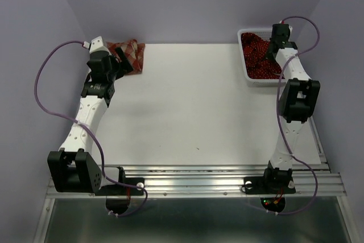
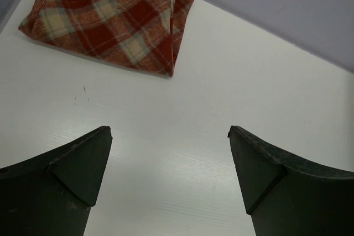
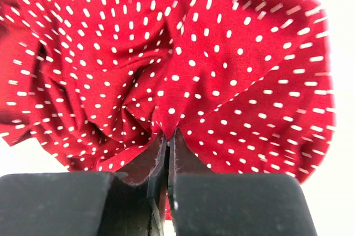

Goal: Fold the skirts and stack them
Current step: Grab the skirt from the pile

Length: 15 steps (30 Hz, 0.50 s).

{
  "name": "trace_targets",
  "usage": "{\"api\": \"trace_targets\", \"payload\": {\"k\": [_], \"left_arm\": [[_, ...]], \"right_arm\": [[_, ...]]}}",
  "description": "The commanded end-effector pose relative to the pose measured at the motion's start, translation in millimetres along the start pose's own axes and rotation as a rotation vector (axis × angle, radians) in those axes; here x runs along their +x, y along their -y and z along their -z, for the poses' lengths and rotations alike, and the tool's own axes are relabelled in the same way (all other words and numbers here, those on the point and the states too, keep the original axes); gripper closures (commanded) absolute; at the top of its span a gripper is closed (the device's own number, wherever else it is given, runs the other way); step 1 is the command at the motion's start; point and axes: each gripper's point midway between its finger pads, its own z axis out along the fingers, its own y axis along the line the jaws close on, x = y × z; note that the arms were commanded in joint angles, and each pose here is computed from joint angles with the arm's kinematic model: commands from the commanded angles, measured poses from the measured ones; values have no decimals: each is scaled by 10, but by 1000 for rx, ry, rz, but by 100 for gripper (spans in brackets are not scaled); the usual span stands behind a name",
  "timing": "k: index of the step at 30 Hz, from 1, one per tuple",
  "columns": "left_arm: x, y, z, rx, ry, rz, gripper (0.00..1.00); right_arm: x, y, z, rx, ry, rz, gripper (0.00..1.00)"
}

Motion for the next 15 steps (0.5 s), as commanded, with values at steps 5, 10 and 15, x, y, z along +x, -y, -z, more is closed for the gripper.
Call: {"api": "trace_targets", "payload": {"k": [5,10,15], "left_arm": [[-400,148,259,50,116,53,1],[-459,236,371,97,131,73,1],[-406,290,459,141,129,116,1]], "right_arm": [[-1412,197,1571,-149,427,-87,99],[-1929,32,2635,-427,646,-105,99],[-2163,-305,4064,-905,839,-64,99]]}}
